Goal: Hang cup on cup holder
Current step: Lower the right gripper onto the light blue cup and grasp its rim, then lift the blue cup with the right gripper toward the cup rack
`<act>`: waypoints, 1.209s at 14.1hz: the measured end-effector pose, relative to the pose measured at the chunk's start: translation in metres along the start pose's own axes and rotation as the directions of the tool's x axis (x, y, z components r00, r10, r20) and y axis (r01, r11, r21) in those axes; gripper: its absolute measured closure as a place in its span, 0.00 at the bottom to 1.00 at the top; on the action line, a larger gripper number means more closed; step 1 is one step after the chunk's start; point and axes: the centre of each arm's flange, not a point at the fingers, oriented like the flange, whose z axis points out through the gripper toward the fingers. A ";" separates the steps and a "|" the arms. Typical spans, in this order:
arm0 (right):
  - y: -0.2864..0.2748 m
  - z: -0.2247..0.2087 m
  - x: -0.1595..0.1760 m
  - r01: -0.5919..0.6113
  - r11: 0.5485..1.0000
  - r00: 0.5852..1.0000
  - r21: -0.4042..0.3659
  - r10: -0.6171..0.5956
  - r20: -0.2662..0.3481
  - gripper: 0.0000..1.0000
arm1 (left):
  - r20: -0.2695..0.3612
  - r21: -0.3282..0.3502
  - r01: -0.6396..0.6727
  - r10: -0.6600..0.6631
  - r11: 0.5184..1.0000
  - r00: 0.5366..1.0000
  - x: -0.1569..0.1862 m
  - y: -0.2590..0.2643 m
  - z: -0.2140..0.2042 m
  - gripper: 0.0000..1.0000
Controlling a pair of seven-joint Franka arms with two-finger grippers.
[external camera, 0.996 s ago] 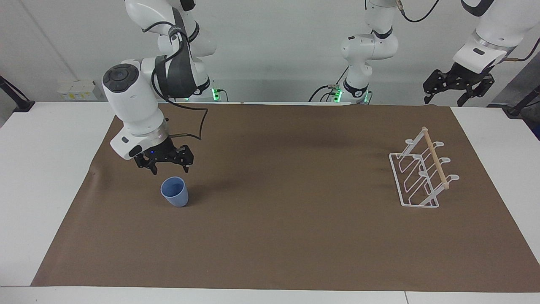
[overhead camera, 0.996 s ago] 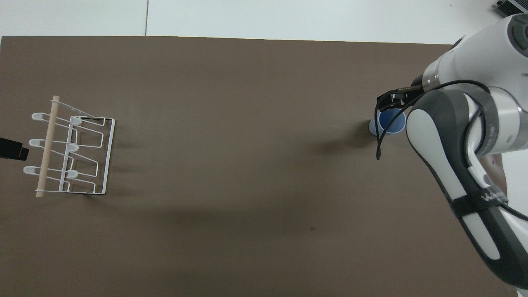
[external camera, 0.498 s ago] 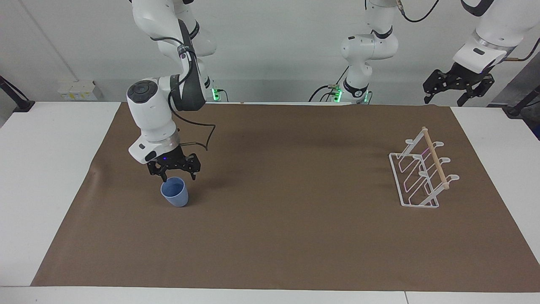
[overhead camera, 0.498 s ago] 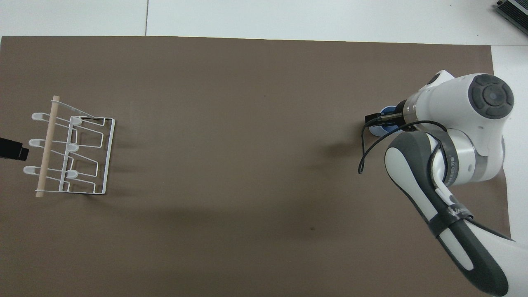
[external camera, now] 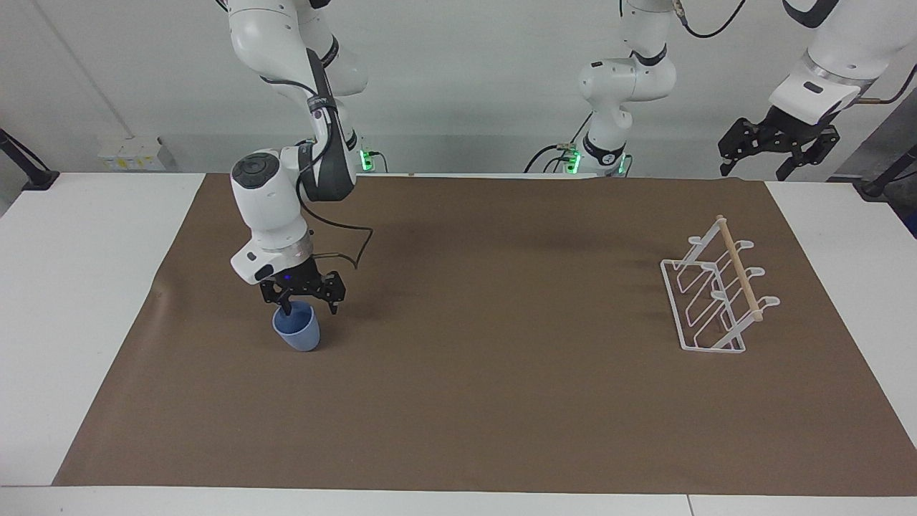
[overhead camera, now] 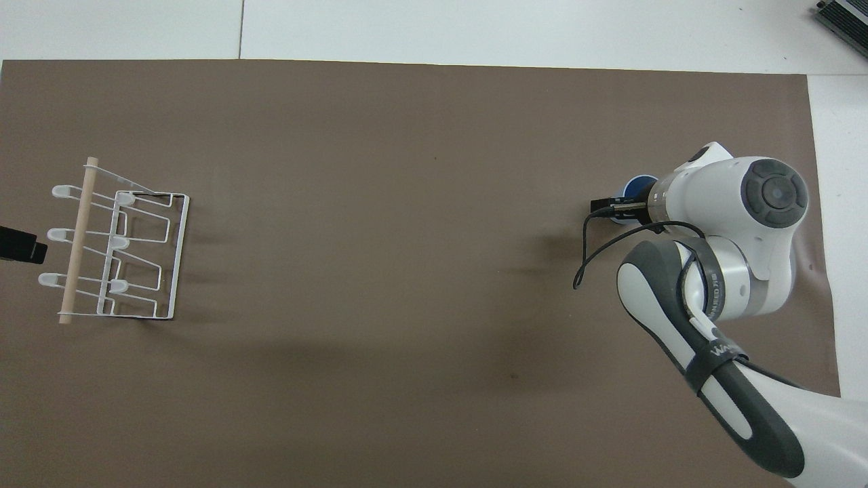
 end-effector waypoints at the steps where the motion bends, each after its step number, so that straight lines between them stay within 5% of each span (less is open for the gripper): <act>1: 0.000 0.002 -0.001 -0.003 1.000 1.000 0.000 0.003 0.002 0.00 | 0.000 0.000 0.000 0.000 1.000 1.000 0.000 0.000 0.000 0.00; 9: 0.001 -0.003 0.003 -0.005 1.000 1.000 -0.001 0.005 0.003 0.91 | 0.000 0.000 0.000 0.000 1.000 1.000 0.000 0.000 0.000 0.00; 17: -0.010 -0.121 0.052 0.007 1.000 1.000 -0.004 -0.007 0.029 0.96 | 0.000 0.000 0.000 0.000 1.000 1.000 0.000 0.000 0.000 0.00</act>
